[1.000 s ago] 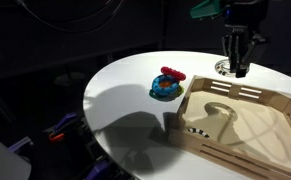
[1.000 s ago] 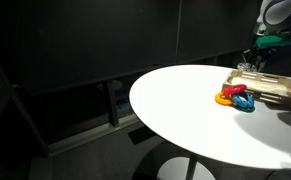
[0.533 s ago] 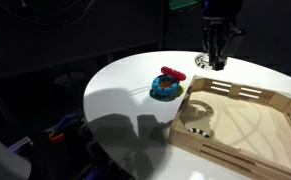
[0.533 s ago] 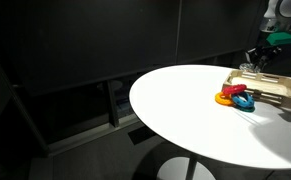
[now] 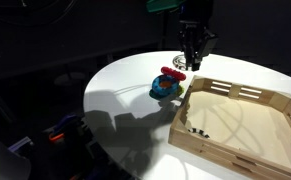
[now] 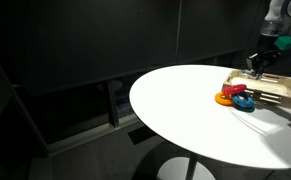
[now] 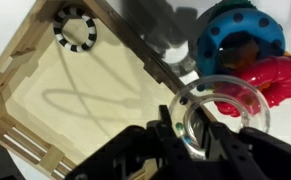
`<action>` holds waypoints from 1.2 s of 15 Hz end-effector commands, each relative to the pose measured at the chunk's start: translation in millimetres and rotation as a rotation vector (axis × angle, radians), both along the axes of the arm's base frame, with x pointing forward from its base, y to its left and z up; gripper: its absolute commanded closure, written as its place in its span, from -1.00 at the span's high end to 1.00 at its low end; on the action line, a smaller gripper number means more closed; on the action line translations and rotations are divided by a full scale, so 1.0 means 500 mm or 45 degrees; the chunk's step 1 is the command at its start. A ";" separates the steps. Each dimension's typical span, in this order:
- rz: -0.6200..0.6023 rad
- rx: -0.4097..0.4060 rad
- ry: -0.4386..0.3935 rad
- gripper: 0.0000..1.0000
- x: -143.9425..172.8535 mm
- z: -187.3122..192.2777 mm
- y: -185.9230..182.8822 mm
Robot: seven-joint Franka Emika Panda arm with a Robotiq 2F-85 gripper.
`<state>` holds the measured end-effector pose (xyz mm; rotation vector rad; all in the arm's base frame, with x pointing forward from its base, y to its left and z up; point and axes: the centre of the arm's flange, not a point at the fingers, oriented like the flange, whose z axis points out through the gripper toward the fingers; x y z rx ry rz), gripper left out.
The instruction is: Take the clear ring off of the tray
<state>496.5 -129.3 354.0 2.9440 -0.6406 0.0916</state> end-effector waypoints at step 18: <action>0.206 0.015 0.047 1.00 -0.049 -0.061 0.088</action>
